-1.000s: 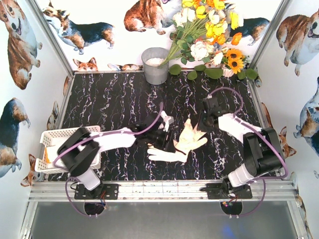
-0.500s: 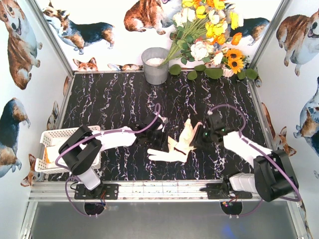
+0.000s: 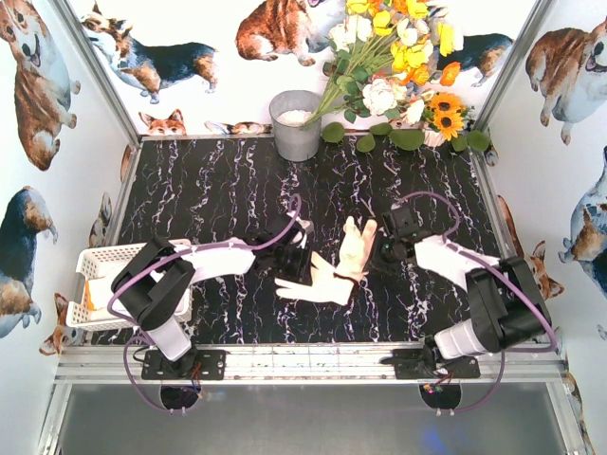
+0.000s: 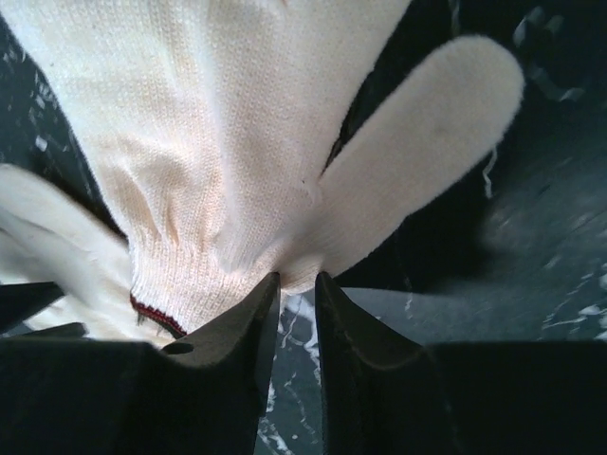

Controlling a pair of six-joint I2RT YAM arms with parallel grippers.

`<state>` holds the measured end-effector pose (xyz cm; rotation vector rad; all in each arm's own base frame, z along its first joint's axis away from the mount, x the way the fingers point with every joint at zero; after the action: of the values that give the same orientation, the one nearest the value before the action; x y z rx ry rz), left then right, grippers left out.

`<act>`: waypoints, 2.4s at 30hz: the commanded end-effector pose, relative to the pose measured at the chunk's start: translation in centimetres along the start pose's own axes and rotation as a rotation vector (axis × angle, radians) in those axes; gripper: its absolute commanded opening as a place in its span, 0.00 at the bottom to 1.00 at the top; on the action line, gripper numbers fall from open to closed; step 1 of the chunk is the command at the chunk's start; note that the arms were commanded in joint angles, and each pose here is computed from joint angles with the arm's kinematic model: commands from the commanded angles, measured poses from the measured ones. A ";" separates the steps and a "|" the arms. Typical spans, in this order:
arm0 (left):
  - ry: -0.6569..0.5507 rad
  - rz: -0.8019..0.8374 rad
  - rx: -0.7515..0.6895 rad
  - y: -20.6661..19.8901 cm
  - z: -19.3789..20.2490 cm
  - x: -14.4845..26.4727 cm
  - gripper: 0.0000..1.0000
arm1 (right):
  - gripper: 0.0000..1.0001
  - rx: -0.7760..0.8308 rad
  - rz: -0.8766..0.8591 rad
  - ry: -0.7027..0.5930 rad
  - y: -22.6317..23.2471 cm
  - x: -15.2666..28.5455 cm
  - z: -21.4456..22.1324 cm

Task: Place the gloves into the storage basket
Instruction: Adjust the glove at the center of the board.

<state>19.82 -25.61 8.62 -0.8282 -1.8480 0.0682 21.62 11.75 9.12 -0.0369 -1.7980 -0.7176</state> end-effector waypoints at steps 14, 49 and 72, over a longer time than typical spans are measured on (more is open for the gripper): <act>-0.105 -0.213 -0.140 3.7 -7.7 3.6 0.45 | 0.33 0.163 -0.065 -0.055 4.9 3.6 -7.9; -0.185 -0.214 0.211 6.4 -4.6 0.6 0.58 | 0.32 0.312 -0.181 0.266 9.5 -4.9 1.4; -0.142 -0.092 0.032 5.8 -6.5 -0.9 0.61 | 0.29 0.127 -0.185 0.031 8.2 -3.3 5.1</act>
<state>29.93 -25.25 8.84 -0.7626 -2.0750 0.1701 21.39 23.34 8.56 0.2966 -1.7040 -0.7584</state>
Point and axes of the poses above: each gripper's point midway between its finger pads, its own x axis back along the fingers, its own y axis along the line the jaws close on, z = x × y, the point moved 8 cm from there along x, back along the fingers, and after that the axes turned 10 degrees about -x, right-handed, at the moved point
